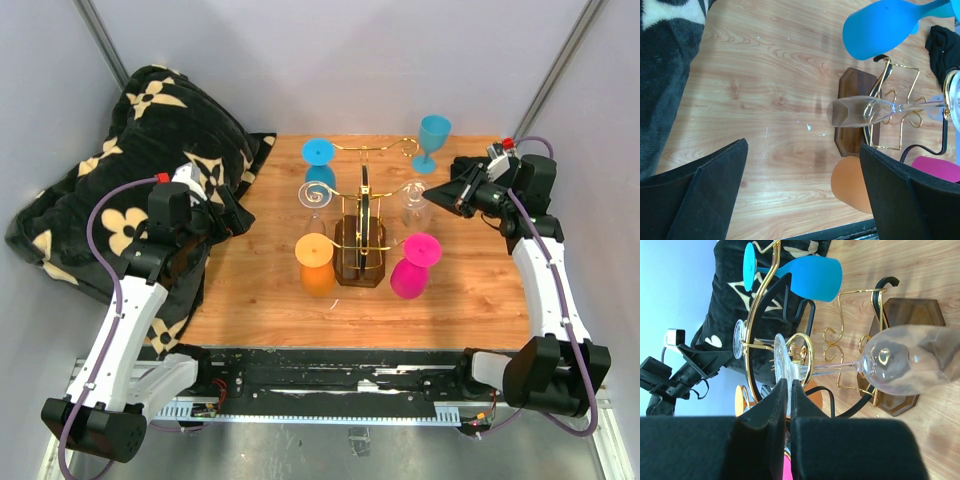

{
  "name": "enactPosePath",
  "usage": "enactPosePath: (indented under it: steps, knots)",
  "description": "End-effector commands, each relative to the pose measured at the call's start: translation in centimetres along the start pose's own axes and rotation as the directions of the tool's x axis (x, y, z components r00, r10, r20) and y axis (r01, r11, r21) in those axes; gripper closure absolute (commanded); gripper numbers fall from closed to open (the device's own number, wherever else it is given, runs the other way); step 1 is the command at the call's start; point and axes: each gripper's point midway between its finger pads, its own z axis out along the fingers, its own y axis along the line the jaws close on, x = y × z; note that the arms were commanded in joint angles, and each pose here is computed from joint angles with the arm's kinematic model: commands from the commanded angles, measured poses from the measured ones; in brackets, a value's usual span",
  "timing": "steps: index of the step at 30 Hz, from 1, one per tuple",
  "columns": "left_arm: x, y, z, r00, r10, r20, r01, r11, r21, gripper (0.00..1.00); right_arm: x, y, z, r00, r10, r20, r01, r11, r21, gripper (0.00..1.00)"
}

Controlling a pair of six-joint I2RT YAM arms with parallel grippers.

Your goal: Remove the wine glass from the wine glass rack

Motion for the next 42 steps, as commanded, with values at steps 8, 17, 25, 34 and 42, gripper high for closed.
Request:
enactPosePath:
  steps: [8, 17, 25, 34, 42]
  knots:
    - [-1.5, -1.1, -1.4, 0.999, 0.018, 0.052, -0.019, 0.999, 0.032, 0.00, -2.6, 1.3, -0.1, 0.996, -0.023, 0.085, 0.023, 1.000, -0.003, 0.99]
    - [-1.5, -0.7, -1.7, 0.998, 0.034, 0.060, -0.035, 0.999, 0.016, 0.00, -4.4, 0.9, -1.5, 0.989, -0.001, 0.149, 0.002, 1.000, -0.003, 0.99]
    - [-1.2, -0.7, -1.3, 0.998, 0.031, 0.051, -0.033, 0.999, 0.022, 0.00, -5.7, 0.8, -1.1, 0.982, 0.025, 0.188, -0.018, 0.999, -0.040, 0.99]
    - [-1.0, -0.7, -1.1, 0.999, 0.025, 0.044, -0.027, 0.999, 0.028, 0.00, -4.0, 2.8, 2.3, 0.996, -0.024, 0.084, 0.030, 0.997, -0.070, 0.99]
    - [-1.0, -0.6, -1.6, 0.998, 0.027, 0.053, -0.028, 0.999, 0.020, 0.00, -0.3, 4.2, 1.4, 0.998, -0.064, 0.013, 0.065, 0.995, -0.071, 0.99]
